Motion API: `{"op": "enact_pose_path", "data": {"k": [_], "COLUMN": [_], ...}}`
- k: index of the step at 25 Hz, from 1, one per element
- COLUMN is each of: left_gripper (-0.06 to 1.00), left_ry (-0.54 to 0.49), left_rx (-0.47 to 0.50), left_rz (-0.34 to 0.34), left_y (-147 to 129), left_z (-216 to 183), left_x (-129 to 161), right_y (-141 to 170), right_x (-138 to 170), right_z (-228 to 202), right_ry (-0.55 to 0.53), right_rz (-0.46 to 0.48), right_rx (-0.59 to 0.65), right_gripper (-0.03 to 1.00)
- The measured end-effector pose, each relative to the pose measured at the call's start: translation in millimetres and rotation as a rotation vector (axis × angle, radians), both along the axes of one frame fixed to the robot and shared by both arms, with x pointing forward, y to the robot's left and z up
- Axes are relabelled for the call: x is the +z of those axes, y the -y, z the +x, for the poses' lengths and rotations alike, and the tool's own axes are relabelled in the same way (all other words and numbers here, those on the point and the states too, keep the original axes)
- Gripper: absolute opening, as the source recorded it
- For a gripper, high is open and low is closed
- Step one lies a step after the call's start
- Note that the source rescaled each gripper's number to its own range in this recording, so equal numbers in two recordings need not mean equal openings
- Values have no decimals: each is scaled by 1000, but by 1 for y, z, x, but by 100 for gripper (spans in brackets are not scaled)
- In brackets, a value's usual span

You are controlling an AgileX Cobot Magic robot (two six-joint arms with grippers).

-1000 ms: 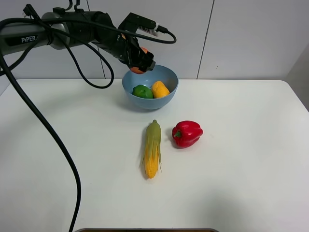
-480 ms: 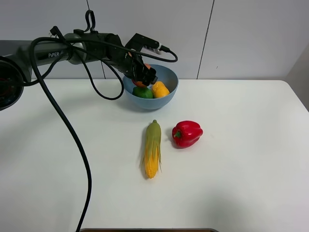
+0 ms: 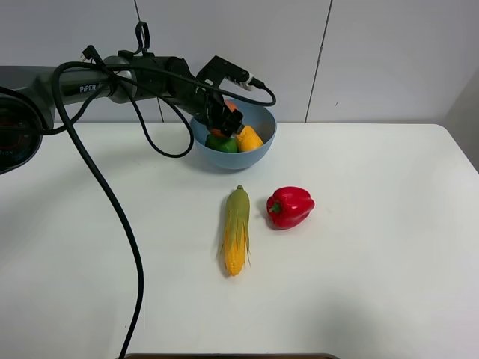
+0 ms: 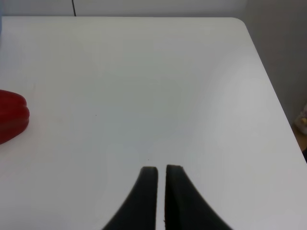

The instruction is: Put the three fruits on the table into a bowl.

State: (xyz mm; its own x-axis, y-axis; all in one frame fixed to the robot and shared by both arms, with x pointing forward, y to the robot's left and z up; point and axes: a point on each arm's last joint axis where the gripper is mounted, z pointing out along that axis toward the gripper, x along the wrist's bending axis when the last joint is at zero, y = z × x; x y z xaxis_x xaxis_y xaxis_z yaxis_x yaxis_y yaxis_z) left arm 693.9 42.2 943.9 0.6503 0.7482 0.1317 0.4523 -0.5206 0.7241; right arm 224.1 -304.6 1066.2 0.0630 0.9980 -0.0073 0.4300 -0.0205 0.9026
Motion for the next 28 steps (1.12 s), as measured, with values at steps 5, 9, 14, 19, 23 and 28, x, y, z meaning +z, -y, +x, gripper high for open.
{"op": "enact_pose_path", "data": {"k": [5, 9, 14, 19, 23, 28], "left_gripper": [93, 97, 98, 98, 98, 98], "left_ry": [21, 21, 22, 26, 88, 181], "left_rx": [4, 3, -2, -27, -36, 3], "left_rz": [-10, -8, 0, 31, 16, -19], "left_y": [0, 0, 0, -3, -9, -33], "left_z": [1, 1, 1, -4, -15, -33], "left_x": [2, 1, 2, 21, 72, 145], "right_y": [0, 0, 0, 0, 0, 0], "right_x": [0, 0, 0, 0, 0, 0], "right_z": [0, 0, 0, 0, 0, 0], "right_ry": [0, 0, 0, 0, 0, 0], "right_rz": [0, 0, 0, 0, 0, 0], "right_rx": [0, 0, 0, 0, 0, 0], "right_gripper": [0, 0, 0, 0, 0, 0]}}
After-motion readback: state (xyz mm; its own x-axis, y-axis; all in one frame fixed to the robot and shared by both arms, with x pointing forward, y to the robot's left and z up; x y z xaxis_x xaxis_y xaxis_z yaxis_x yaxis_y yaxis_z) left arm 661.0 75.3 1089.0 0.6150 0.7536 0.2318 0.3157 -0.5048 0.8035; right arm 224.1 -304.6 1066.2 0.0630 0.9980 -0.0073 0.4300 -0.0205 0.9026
